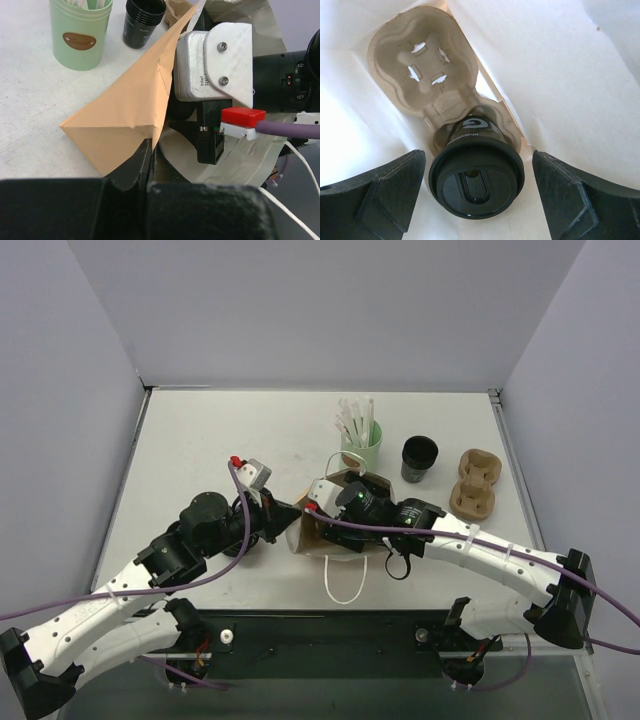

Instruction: Pack the takeout coffee

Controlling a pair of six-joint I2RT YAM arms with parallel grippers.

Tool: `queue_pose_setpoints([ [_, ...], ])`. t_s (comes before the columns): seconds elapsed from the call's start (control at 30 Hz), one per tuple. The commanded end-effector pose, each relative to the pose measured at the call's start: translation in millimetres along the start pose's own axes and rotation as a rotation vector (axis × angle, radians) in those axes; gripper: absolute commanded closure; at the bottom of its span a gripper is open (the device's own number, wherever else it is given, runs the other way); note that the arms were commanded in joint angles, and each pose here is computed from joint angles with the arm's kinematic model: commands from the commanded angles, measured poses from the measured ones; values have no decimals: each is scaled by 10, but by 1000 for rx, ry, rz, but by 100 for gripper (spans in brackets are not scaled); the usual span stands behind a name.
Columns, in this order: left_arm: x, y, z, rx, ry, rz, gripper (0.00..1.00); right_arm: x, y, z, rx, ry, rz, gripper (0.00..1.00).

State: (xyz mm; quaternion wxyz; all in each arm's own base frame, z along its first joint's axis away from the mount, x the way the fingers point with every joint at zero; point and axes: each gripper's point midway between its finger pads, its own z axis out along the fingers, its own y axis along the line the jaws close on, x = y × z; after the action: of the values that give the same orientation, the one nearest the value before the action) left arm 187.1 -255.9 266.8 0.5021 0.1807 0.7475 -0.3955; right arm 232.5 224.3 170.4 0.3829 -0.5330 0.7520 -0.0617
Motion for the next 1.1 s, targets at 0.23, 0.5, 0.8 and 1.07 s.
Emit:
queue_pose_setpoints([
  [0.23, -172, -215, -70, 68, -2, -16, 100, -212, -173, -238, 9, -52, 91, 8],
  [0.5, -177, -232, -61, 61, 25, -32, 100, -333, -99, -392, -67, -119, 123, 13],
  [0.8, -317, -269, -27, 17, 55, -95, 100, -339, 224, -571, -230, -133, 144, 18],
  [1.07, -323, -168, -2, -75, 82, -155, 92, -520, 394, -777, -341, -147, 171, 21],
])
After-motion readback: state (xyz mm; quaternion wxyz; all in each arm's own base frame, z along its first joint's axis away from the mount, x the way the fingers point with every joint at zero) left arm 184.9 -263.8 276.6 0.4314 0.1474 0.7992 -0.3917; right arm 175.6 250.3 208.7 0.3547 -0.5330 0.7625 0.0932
